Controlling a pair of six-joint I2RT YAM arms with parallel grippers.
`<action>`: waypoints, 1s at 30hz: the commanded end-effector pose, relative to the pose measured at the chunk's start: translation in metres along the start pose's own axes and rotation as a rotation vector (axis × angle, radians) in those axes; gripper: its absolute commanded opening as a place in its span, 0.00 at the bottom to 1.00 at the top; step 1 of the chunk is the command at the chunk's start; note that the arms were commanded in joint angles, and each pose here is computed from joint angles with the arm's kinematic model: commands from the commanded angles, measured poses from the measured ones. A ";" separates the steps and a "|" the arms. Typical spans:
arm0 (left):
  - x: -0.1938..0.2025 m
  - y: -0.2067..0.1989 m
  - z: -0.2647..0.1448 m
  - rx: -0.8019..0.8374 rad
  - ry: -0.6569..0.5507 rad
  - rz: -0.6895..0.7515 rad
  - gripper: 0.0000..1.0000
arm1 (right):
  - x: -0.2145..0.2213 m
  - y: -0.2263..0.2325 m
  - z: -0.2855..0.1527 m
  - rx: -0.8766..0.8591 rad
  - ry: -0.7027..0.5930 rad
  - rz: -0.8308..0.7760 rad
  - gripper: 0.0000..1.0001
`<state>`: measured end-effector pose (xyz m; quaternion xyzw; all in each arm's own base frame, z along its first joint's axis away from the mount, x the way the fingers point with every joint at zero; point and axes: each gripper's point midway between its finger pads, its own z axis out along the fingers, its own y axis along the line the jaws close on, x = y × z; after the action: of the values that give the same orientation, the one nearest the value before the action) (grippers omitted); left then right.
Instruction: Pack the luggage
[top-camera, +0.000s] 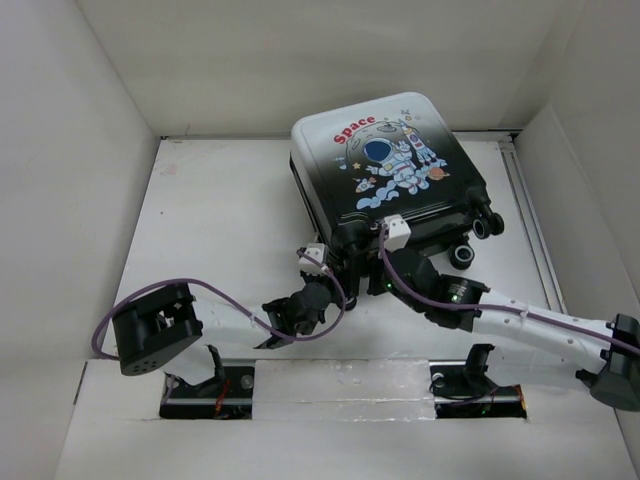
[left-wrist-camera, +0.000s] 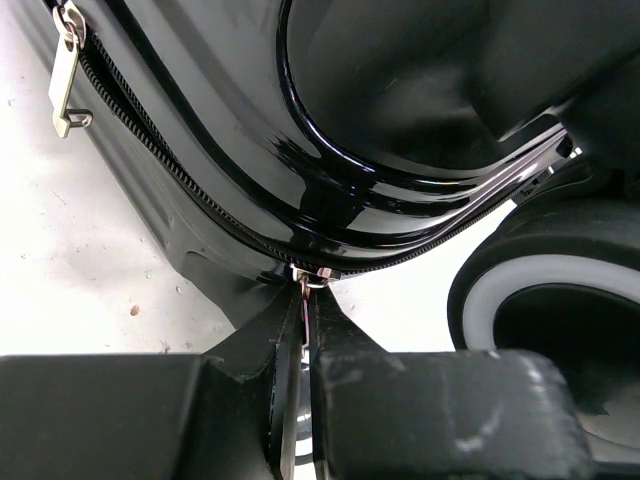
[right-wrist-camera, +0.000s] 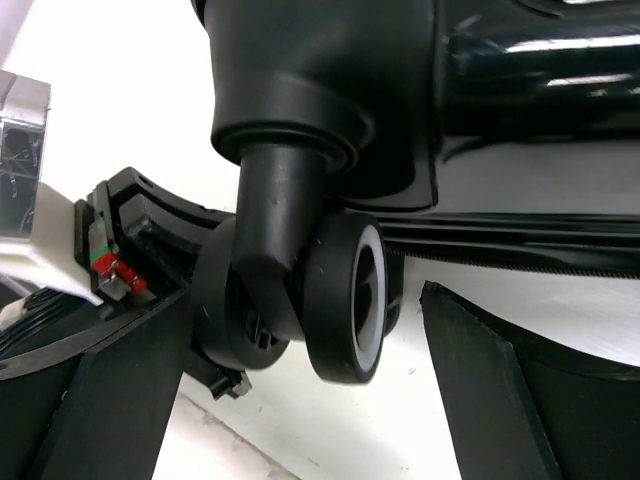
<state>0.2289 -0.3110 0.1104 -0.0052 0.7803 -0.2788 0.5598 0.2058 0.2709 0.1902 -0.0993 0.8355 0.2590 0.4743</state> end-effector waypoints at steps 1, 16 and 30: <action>-0.034 0.005 0.008 -0.067 -0.127 -0.060 0.00 | -0.026 0.013 0.002 -0.023 -0.057 -0.020 1.00; -0.027 0.025 0.005 -0.134 -0.123 -0.020 0.00 | -0.030 -0.009 0.013 0.125 -0.053 -0.086 0.00; -0.046 0.078 -0.019 -0.300 -0.134 0.044 0.00 | -0.017 -0.047 -0.031 0.120 -0.017 -0.087 0.00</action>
<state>0.2343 -0.2802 0.1180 -0.0339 0.7860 -0.2457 0.5663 0.2050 0.2516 0.1957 -0.1239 0.8385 0.2390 0.4738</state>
